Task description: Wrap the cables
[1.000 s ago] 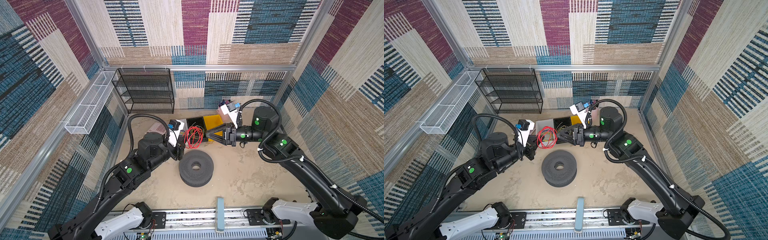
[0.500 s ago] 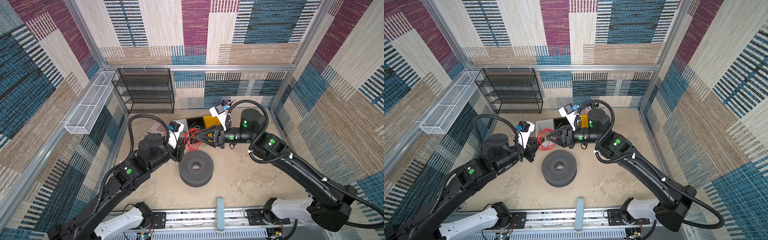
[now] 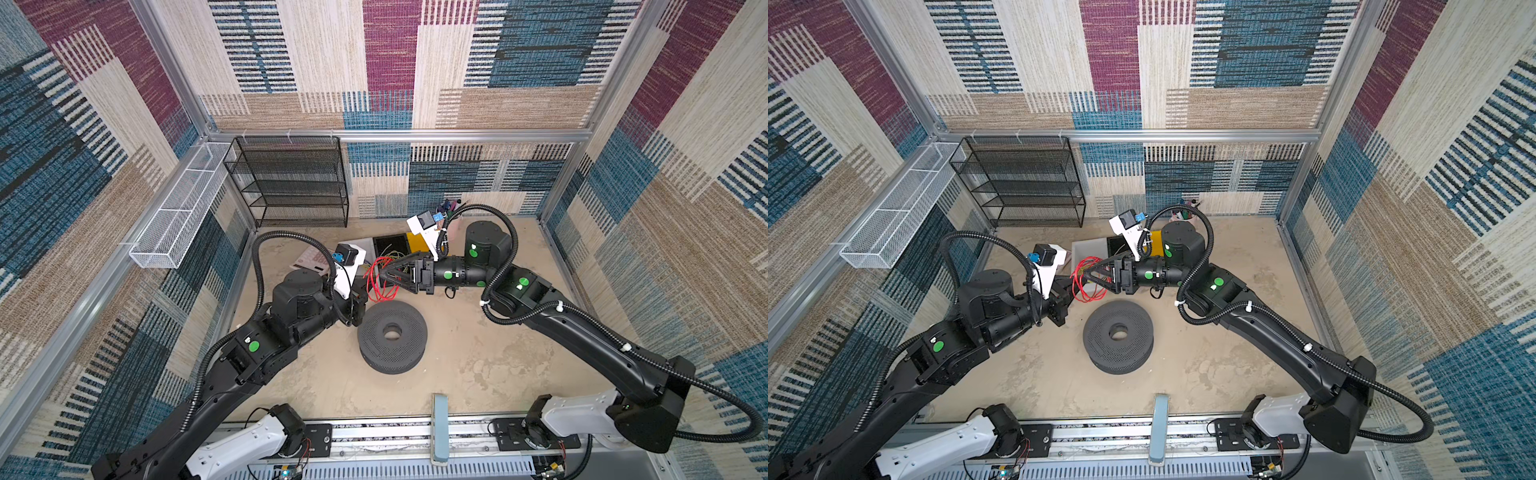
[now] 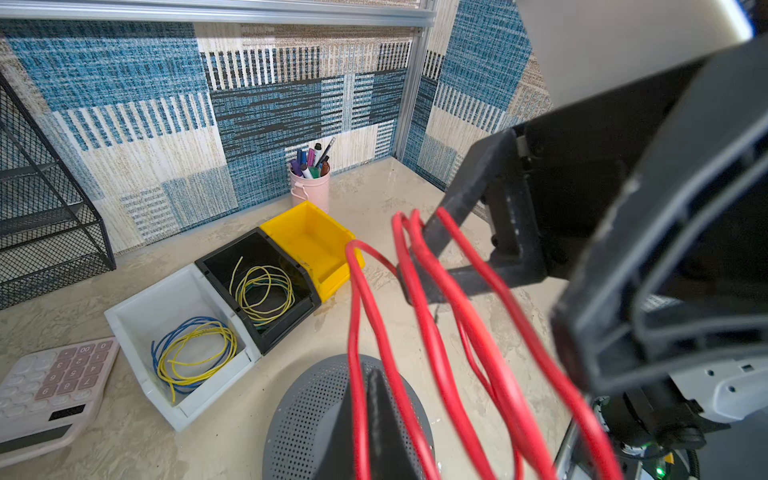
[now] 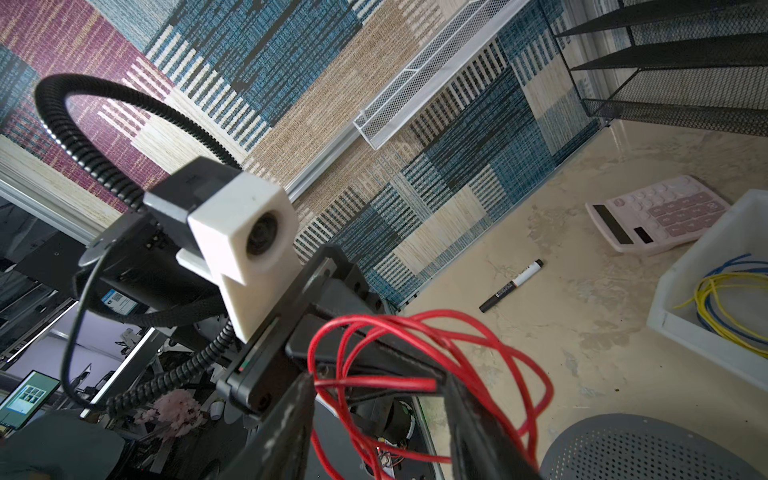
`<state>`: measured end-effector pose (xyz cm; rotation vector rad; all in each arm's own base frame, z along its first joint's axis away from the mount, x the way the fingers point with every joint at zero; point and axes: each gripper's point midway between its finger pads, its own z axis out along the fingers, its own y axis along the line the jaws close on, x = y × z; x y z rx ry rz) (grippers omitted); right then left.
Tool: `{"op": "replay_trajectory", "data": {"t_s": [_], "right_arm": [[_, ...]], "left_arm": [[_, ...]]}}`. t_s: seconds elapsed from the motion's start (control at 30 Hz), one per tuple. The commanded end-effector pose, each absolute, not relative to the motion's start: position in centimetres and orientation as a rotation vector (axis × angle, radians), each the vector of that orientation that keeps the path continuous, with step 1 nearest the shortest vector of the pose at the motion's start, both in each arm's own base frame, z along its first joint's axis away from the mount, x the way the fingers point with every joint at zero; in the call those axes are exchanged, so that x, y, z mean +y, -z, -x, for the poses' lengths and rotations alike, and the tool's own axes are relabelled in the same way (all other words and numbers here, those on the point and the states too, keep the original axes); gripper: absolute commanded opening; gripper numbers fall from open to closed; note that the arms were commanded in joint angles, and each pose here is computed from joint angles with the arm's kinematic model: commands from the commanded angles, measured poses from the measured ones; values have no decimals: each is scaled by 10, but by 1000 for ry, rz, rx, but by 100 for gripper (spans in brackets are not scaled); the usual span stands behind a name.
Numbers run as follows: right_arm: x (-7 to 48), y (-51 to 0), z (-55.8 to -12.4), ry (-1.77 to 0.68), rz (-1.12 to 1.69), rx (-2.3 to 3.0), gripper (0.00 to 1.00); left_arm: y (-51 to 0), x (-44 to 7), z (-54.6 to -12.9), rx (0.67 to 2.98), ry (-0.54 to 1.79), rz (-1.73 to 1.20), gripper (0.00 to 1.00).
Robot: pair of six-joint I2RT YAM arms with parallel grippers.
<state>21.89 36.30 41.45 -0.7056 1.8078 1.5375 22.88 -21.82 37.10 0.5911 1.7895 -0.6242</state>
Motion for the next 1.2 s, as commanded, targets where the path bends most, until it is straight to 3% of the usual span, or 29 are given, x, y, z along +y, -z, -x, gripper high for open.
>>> {"op": "replay_trajectory", "data": {"t_s": [0.0,0.37,0.8,1.17], "right_arm": [[368,-435,-222,-1576,700,1720,52],[377,-431,-233,-1615,648,1731,34],[371,-436,-233,-1609,603,1729,1],[330,-441,-222,-1583,572,1727,0]], "left_arm": [[-371,-220,-225,1783,639,-609,0],[-368,-220,-222,1788,636,-628,0],[-357,-210,-226,1810,557,-608,0],[-356,-189,-231,1811,465,-524,0]]}}
